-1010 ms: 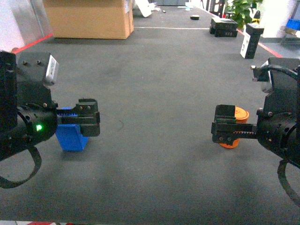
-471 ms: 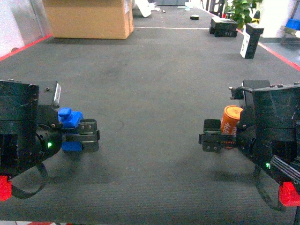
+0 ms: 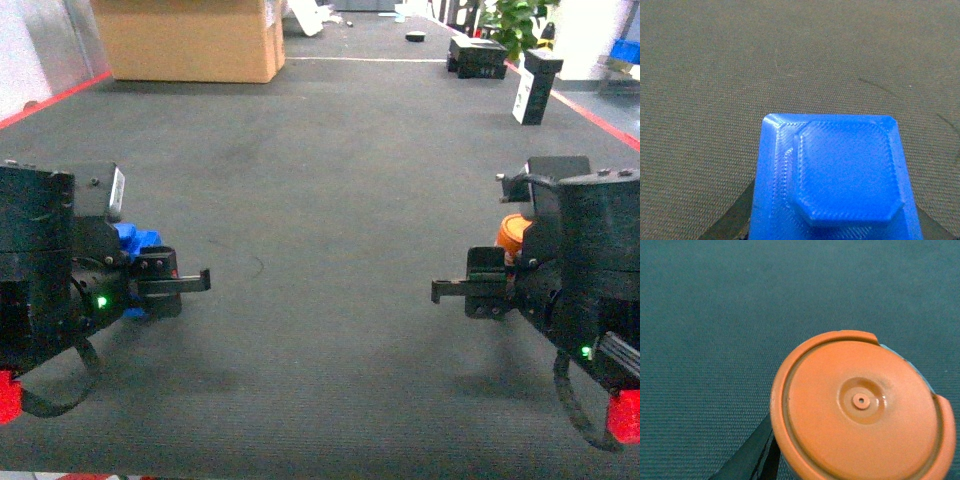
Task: Sort blue parts and orange caps into right shelf containers
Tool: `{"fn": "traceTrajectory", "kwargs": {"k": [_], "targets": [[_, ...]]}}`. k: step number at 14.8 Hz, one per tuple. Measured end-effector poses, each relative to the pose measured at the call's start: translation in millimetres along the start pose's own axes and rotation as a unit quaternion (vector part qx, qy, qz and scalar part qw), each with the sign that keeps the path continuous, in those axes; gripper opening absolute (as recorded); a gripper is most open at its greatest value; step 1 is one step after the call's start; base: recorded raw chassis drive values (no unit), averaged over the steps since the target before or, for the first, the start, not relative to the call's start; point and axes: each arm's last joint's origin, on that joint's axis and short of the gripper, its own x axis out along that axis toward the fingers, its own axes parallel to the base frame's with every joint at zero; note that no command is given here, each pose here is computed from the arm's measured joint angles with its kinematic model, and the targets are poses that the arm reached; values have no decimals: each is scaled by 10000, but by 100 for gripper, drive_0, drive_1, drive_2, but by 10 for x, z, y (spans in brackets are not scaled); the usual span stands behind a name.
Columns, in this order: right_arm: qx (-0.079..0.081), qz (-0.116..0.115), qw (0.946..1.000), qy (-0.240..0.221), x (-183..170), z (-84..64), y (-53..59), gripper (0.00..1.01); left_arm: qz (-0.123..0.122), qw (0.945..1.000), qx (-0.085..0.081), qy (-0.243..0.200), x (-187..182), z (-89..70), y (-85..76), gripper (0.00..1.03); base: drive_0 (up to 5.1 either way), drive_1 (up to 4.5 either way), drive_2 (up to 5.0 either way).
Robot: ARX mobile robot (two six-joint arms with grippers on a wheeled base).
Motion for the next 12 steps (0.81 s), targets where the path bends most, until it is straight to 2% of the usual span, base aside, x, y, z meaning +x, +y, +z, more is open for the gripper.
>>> {"fn": "traceTrajectory", "kwargs": {"k": [1,3,5,7,9,12], "targets": [[32,14,9998,-188,-86,82,-28,46,-32,9999,2,-138,-82,49,12,43,0,0,0],[150,-20,9973,-715,-422,306,-197,46,-30,9964,-52,-842,-406,301,90,43,0,0,0],[177,-242,9943,-1025,-913,420,-484,45,286,9869,-121,-1580,-896,509,263,43,0,0,0],[181,-531,9910,-1212,-1457,467,-779,45,760,9764,-82,-2019,-1461,569,431,43,0,0,0],[264,-731,9857,-1493,-1800,548,-916,45,939,9679,-15,-2331,-1820,621,469,43,0,0,0],[404,-902,9744,-2021,-2228,663,-1028,45,1030,9561,20,-2743,-2235,706,535,43,0,0,0]]}}
